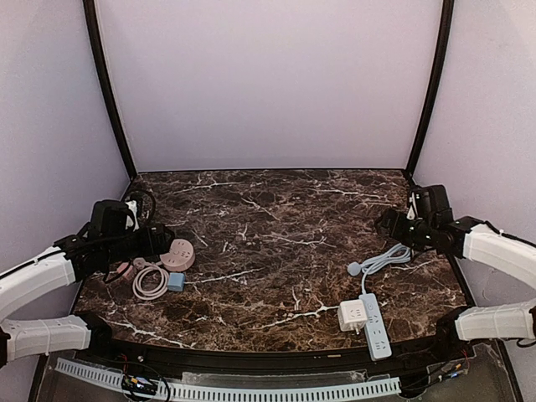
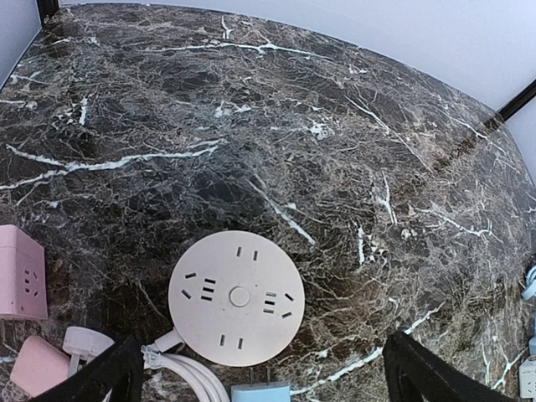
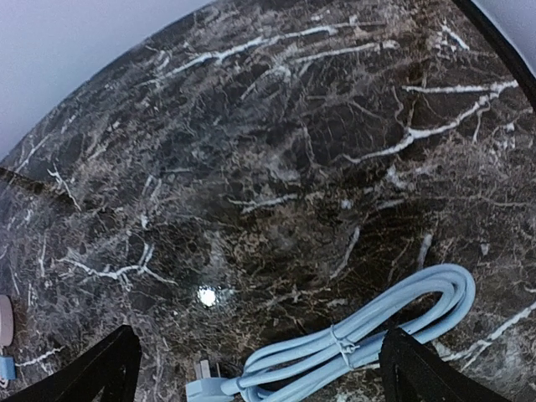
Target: Insert the plug
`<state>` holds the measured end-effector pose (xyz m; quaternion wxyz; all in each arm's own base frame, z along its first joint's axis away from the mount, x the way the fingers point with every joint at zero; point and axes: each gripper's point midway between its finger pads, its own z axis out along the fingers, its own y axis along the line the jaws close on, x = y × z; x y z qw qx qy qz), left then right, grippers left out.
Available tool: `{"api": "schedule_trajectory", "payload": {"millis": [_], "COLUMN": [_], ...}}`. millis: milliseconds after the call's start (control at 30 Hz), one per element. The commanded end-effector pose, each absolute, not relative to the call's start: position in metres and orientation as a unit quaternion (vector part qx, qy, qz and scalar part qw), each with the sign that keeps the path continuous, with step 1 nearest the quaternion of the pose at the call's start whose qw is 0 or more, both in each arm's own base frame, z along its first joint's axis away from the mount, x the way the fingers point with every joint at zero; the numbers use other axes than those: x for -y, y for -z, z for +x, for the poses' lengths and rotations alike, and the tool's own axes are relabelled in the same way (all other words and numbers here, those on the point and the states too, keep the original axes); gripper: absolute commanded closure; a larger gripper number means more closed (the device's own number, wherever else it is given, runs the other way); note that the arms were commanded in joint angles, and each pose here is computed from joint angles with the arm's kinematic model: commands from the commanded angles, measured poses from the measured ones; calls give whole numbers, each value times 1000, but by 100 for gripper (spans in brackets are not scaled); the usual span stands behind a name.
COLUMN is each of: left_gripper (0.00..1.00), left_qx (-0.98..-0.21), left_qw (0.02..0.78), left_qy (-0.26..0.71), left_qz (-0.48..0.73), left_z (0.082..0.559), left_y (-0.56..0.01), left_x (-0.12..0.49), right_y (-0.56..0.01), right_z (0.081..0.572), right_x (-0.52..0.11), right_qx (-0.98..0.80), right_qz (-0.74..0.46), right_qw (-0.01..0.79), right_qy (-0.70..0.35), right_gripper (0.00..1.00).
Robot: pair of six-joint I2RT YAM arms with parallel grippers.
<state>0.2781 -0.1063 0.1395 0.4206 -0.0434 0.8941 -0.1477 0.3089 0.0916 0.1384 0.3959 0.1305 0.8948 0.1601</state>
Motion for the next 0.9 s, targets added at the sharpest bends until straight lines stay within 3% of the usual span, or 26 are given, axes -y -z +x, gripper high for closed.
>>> {"api": "schedule_trajectory", "payload": {"millis": [0, 433, 867], "left_gripper": [0, 0, 0], "left_qx": [-898, -900, -901], "left_qw": [412, 412, 407], "left_qy": [146, 138, 140], "left_qz": [-39, -41, -46], "left_z": [276, 276, 276], "left_y": [-142, -139, -136], "left_x": [108, 106, 107], "right_y": [-110, -93, -70], "right_z": [294, 280, 280], "right_x": [-94, -110, -113], "right_qx": [-919, -923, -930], "right_qz": [152, 246, 244], "right_qw": [340, 264, 246], "right_qy": [-132, -130, -124], "right_gripper": [1, 1, 1]}}
